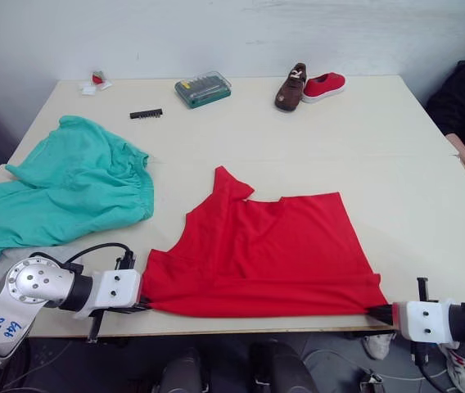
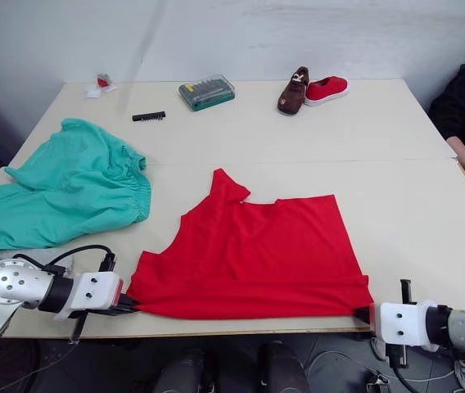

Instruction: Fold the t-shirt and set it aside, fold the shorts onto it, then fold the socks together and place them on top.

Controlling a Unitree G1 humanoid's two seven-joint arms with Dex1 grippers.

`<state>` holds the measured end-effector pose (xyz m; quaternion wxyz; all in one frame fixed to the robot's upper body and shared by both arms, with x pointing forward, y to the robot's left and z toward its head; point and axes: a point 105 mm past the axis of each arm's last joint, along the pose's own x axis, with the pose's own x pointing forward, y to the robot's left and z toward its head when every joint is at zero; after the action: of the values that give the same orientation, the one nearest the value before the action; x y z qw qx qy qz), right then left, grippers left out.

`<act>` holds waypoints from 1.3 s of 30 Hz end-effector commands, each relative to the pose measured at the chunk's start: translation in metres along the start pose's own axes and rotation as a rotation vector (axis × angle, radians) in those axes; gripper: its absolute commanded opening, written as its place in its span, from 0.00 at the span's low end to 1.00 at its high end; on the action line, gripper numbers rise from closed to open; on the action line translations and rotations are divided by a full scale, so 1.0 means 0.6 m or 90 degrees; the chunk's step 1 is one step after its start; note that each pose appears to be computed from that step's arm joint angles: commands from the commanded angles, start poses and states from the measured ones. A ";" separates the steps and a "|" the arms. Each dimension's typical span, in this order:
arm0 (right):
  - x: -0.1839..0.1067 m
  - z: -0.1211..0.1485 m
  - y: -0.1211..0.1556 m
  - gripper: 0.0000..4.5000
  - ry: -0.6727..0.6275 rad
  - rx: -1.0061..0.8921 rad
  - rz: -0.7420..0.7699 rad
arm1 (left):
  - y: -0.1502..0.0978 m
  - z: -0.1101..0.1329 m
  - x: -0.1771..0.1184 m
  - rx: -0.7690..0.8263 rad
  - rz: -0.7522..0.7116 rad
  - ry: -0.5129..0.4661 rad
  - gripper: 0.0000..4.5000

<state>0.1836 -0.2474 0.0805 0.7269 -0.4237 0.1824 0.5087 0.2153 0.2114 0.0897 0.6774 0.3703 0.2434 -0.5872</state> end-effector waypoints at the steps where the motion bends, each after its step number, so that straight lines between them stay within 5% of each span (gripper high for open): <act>1: -0.002 0.015 0.002 0.00 -0.011 0.014 0.004 | 0.003 -0.026 0.001 -0.024 0.013 0.029 0.01; 10: -0.005 0.004 -0.004 0.04 0.016 0.004 -0.016 | -0.009 -0.017 -0.001 -0.073 -0.012 -0.023 0.05; 17: -0.024 0.067 -0.010 0.54 -0.085 0.160 -0.013 | -0.017 0.018 -0.046 -0.165 -0.057 -0.099 0.51; 23: -0.060 0.153 -0.080 1.00 -0.216 0.260 -0.050 | 0.045 0.082 -0.097 -0.192 -0.012 -0.214 0.94; 29: -0.064 0.128 -0.181 1.00 -0.174 0.301 -0.186 | 0.164 0.116 -0.076 -0.184 0.096 -0.239 0.99; 39: -0.015 0.039 -0.268 1.00 -0.023 0.290 -0.289 | 0.294 0.140 0.030 -0.189 0.121 -0.202 0.99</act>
<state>0.3112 -0.2499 0.1622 0.8982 -0.2481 0.1954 0.3057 0.3749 0.1391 0.1627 0.8057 0.1704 0.1876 -0.5354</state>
